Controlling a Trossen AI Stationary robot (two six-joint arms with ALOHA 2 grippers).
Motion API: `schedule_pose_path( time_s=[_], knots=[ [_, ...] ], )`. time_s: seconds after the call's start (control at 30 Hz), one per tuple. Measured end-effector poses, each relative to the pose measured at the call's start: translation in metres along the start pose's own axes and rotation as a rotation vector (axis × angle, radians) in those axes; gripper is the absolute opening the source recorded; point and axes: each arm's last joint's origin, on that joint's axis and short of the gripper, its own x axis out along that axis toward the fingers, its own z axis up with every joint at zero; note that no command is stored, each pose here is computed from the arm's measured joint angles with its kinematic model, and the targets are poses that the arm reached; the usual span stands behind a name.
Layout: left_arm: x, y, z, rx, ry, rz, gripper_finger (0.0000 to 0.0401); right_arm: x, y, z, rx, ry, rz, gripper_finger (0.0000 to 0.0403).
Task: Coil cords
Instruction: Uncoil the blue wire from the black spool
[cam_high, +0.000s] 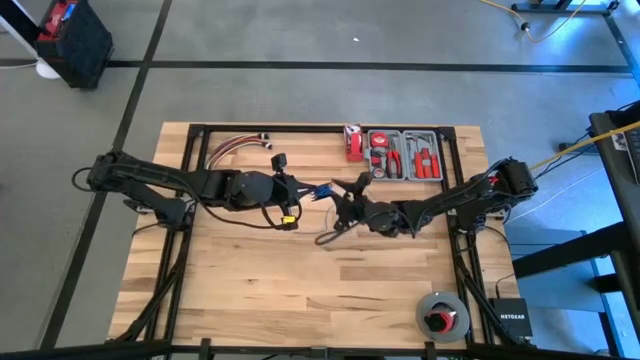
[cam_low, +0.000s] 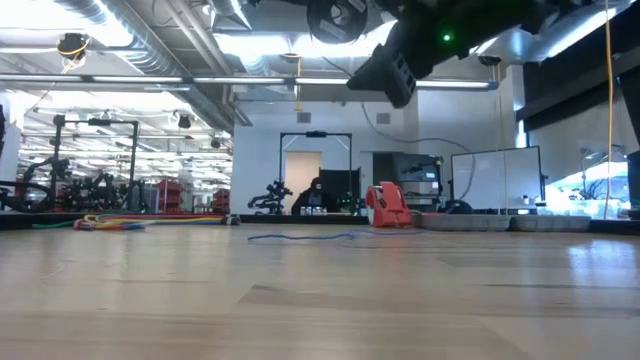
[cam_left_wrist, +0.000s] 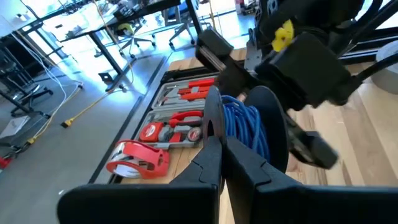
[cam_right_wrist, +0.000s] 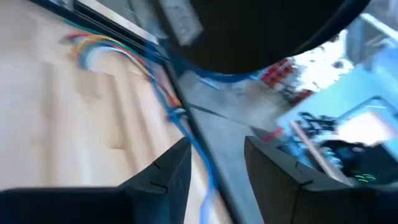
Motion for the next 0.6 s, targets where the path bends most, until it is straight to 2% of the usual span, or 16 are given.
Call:
schedule_pose_path(
  time_s=[0.07,0.2,0.37,0.5,0.6],
  knots=[
    [-0.0001,-0.0001,-0.0001,0.001,0.001,-0.001,0.0005,0.0004,-0.001,0.0017,-0.032,0.002,-0.013,0.0153],
    [-0.0001,-0.0001,-0.0001,0.002,0.001,-0.001,0.0003,-0.0002,0.0009,0.0035,-0.057,-0.028,0.033,0.0143],
    [-0.0001,-0.0001,0.0,0.005,0.0,-0.001,0.0004,0.0001,0.0024,0.0022,-0.074,-0.032,0.063,0.0098],
    [-0.0001,-0.0001,0.0,0.005,0.0,0.0,0.0002,0.003,-0.0003,0.0005,-0.071,-0.016,0.042,0.0057],
    [-0.0001,-0.0001,0.0,0.004,0.0,0.0,0.0003,0.007,-0.0025,-0.001,-0.053,-0.026,0.063,0.0041]
  ],
)
